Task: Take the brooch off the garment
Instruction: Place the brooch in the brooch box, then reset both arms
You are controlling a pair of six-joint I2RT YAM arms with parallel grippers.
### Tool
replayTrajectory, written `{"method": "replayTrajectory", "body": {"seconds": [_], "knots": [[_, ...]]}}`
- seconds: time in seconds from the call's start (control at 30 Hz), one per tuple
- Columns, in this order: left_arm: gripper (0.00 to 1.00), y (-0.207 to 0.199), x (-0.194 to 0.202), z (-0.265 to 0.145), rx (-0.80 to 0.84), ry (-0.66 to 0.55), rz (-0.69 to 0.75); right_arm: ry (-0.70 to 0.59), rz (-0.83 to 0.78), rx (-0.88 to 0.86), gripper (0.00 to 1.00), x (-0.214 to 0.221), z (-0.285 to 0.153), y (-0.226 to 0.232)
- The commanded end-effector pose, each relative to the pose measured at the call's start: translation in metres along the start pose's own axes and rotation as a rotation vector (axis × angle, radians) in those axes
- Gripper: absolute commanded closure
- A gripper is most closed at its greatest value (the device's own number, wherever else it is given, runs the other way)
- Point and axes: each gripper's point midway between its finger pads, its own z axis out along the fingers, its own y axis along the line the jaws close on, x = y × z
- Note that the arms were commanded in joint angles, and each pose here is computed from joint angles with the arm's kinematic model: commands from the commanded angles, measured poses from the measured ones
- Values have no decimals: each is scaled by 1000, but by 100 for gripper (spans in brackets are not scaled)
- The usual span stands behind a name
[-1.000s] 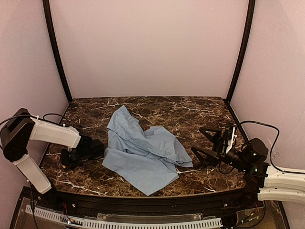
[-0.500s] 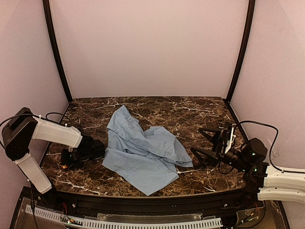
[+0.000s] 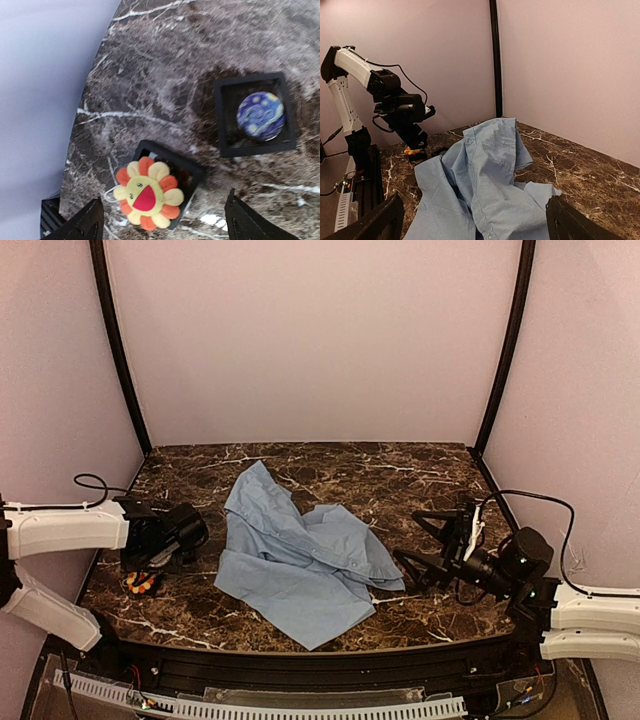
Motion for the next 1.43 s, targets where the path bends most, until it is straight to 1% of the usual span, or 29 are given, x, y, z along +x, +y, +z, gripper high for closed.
{"method": "replayTrajectory", "body": {"seconds": [0.0,0.03,0.1,0.2,0.33,0.43,0.47,0.5,0.53,0.57,0.6,0.63,0.67,0.7,0.8,0.9,1.0,1.2,1.4], "knots": [[10,-31,-25,-10,194,-106,-16,32,19,93,1,-2,9,-18],[6,-39,-33,-13,230,-138,-11,50,25,118,1,1,11,-23],[2,-46,-44,-16,266,-192,-12,87,39,175,1,7,16,-34],[1,-54,-61,-19,307,-269,-33,151,73,264,1,21,22,-57],[1,-56,-90,-9,346,-352,-103,213,128,364,1,38,22,-92],[1,-53,-117,-2,342,-420,-138,236,160,449,1,46,12,-125],[1,-53,-122,-1,343,-436,-125,238,174,483,1,48,7,-135],[1,-52,-133,-1,350,-471,-154,239,183,519,1,50,1,-146],[1,-53,-138,-1,355,-493,-143,236,188,555,1,51,-7,-156],[1,-48,-148,1,358,-529,-178,229,194,589,1,51,-14,-164],[1,-47,-153,1,362,-553,-175,217,201,625,1,50,-23,-173],[1,-40,-162,2,365,-597,-221,190,205,657,1,45,-31,-179],[1,-39,-166,2,373,-619,-222,166,210,692,1,41,-40,-186],[1,-32,-173,1,375,-667,-263,134,207,741,1,36,-50,-193],[1,-15,-181,-3,320,-772,-313,49,163,855,1,24,-77,-203],[1,-8,-180,-3,292,-801,-343,-17,128,931,1,15,-97,-204],[1,-9,-177,0,297,-829,-362,-48,122,960,1,13,-107,-203],[1,-20,-174,6,321,-830,-321,-26,120,953,1,16,-103,-204],[1,-26,-174,3,357,-841,-294,-3,117,950,1,19,-98,-207]]}}
